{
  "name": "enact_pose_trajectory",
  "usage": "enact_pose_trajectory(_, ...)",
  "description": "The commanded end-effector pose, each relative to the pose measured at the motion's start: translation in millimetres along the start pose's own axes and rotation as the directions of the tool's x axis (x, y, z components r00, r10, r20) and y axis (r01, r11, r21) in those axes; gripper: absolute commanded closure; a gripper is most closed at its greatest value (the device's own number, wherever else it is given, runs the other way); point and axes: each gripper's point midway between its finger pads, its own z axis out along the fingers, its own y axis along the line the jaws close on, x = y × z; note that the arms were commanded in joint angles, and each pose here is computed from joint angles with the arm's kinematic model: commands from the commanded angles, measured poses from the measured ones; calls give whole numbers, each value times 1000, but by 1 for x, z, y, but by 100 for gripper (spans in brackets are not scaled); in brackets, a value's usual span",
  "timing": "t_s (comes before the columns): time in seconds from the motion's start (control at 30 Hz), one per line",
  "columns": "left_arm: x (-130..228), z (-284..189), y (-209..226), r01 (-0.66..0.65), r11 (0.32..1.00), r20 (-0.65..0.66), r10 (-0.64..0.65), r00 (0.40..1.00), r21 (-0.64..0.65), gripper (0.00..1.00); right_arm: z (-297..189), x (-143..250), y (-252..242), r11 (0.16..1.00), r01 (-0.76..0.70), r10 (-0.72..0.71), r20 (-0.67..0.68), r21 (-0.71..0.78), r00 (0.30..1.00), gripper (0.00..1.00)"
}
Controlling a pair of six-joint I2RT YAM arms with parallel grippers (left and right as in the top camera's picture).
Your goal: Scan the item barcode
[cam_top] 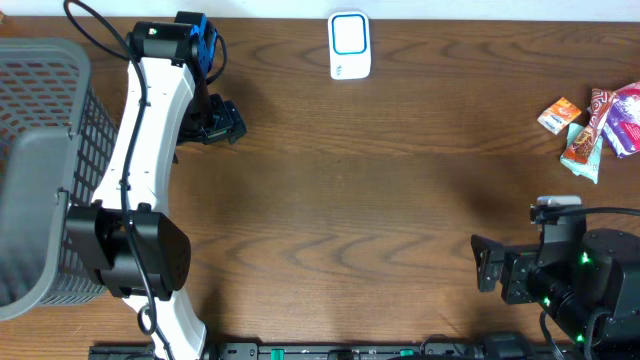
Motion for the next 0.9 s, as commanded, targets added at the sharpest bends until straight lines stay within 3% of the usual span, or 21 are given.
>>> enact_pose_trajectory(0.0, 0, 4, 2, 4, 1000, -10, -4, 1000, -13, 2, 1, 11, -2, 1000, 12, -12, -44, 9, 999, 1)
enact_pose_trajectory(0.23, 0, 4, 2, 4, 1000, -10, -4, 1000, -13, 2, 0, 24, -3, 1000, 8, -7, -95, 13, 995, 1)
enact_pose_trajectory(0.87, 0, 4, 2, 4, 1000, -10, -4, 1000, -13, 2, -3, 27, -3, 1000, 9, -8, -83, 12, 997, 1)
